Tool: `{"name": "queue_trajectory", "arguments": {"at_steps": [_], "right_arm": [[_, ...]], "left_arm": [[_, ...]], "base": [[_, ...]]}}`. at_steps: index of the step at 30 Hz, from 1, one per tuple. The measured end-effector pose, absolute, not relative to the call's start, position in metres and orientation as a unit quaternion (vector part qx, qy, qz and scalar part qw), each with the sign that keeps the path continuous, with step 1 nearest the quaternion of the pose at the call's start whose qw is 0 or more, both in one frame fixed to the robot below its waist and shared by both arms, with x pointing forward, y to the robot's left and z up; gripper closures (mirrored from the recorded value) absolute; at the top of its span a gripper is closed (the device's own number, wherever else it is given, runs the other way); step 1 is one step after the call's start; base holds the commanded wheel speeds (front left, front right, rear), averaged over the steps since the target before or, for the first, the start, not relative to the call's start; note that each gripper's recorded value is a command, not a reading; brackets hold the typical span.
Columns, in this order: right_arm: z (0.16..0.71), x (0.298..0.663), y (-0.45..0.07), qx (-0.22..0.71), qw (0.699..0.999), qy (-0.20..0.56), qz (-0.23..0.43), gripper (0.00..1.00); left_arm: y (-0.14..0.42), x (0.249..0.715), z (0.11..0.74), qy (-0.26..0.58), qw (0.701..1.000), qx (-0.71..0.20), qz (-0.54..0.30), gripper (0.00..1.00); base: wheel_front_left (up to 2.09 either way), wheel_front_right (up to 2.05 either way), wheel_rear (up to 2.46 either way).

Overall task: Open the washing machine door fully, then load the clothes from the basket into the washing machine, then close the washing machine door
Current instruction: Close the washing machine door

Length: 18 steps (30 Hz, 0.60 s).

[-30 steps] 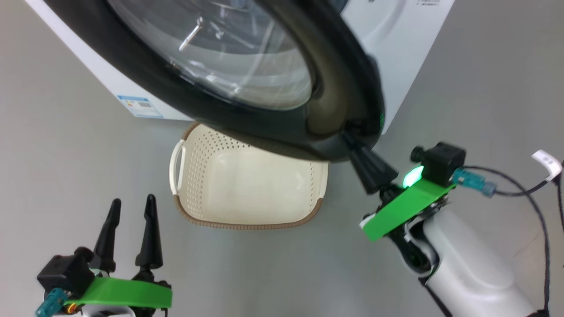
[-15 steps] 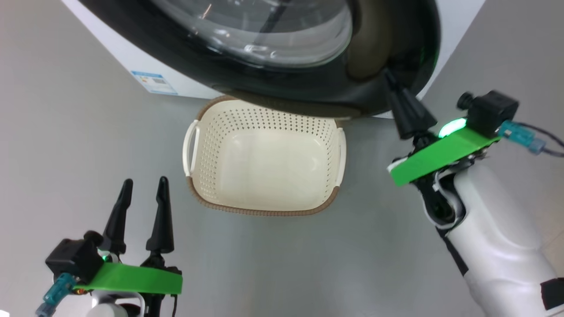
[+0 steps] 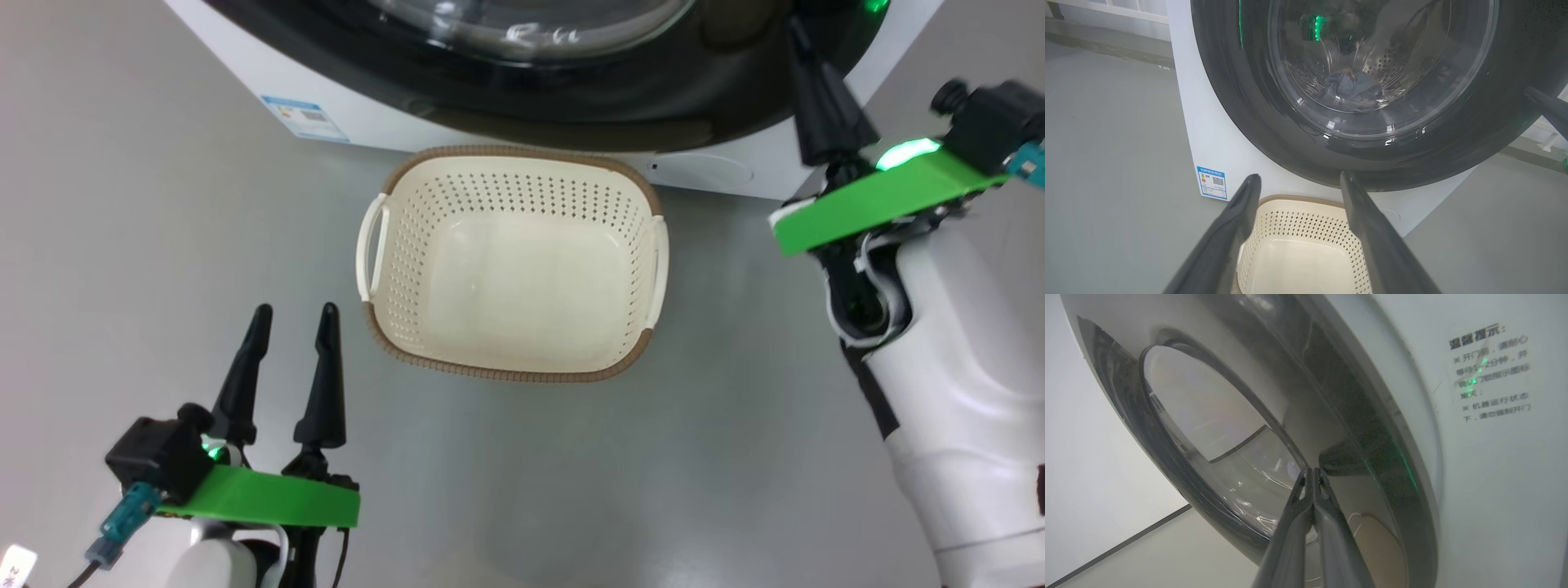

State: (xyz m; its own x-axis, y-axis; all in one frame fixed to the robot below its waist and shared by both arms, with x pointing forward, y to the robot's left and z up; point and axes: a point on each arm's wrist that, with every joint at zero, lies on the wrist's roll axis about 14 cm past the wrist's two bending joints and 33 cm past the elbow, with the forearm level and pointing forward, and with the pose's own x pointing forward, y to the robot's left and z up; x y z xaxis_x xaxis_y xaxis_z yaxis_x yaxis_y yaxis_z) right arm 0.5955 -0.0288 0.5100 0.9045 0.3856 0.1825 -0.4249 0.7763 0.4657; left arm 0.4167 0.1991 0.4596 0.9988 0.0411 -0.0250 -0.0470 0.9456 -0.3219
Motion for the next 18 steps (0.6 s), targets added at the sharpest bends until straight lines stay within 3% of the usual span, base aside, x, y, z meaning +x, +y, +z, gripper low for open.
{"name": "queue_trajectory", "arguments": {"at_steps": [18], "right_arm": [[0.513,0.624,-0.029,0.270,0.940,-0.056,0.200,1.00]], "left_arm": [[0.197,0.426,0.460,0.007,0.987,-0.160,0.016,0.00]], "base": [[0.00,0.00,0.00]]}}
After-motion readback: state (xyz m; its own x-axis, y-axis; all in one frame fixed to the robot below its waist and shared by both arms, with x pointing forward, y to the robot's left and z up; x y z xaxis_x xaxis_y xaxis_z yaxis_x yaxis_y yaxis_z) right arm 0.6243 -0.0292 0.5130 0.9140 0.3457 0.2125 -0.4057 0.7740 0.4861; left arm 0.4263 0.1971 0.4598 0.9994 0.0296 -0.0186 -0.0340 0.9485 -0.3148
